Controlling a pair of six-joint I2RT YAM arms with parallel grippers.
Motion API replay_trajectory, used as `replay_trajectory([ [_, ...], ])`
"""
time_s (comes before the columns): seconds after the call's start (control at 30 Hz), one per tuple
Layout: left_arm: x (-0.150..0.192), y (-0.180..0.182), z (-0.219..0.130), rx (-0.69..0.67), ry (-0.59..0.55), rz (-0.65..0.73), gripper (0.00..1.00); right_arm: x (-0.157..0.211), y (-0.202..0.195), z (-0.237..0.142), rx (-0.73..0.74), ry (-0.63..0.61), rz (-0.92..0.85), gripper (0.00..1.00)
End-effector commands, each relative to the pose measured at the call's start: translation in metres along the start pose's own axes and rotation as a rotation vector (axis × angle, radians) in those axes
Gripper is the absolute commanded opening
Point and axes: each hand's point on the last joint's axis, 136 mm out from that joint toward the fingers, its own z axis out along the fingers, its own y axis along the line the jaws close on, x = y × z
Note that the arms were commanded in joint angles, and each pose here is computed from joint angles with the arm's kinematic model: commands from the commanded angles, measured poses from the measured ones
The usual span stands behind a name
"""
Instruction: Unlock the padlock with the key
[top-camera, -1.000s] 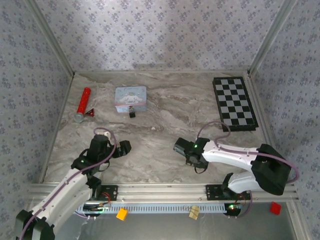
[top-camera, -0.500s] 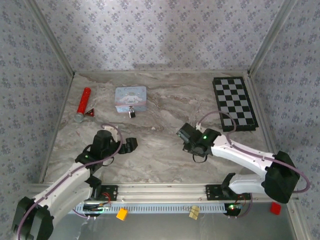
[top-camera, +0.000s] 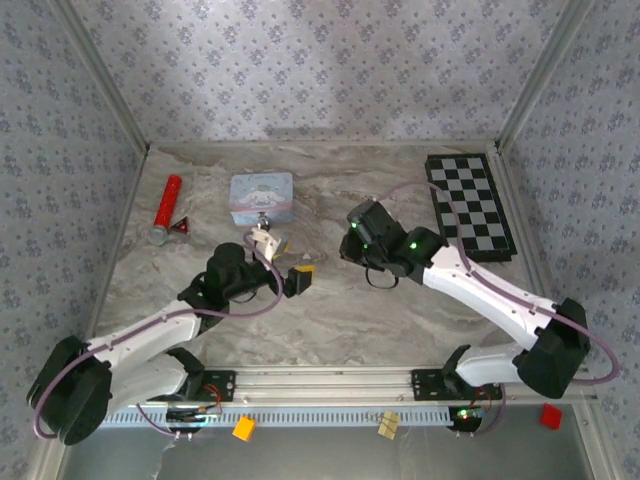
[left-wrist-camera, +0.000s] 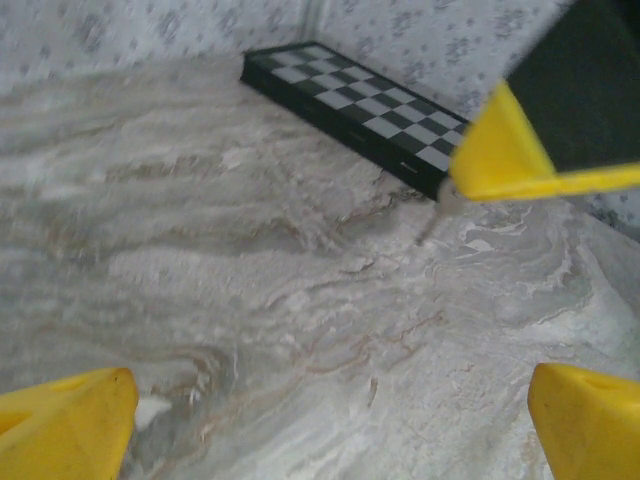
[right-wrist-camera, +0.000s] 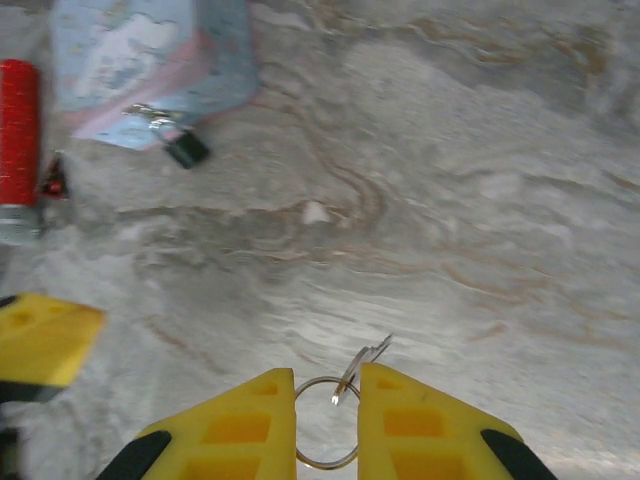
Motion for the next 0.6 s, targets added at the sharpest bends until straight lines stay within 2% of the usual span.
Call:
replay_trajectory([
  [0.0,-0.022,-0.015,0.003,0.071,-0.129,0.229,1.00,-0.016,0.042,-0.012,-0.129,-0.021,-0.068,0.16],
  [0.2,-0.029,-0.023,0.014,0.122,-0.152,0.363,0.99,-0.023,0.078,-0.020,-0.254,-0.039,-0.085,0.16],
  [0.3,-0.031,-0.026,0.019,0.146,-0.153,0.405,0.92,-0.021,0.086,-0.022,-0.282,-0.037,-0.090,0.16],
  [0.57,-0.045,-0.017,0.029,0.102,-0.220,0.395,0.81,-0.015,0.089,-0.025,-0.314,-0.025,-0.080,0.16],
])
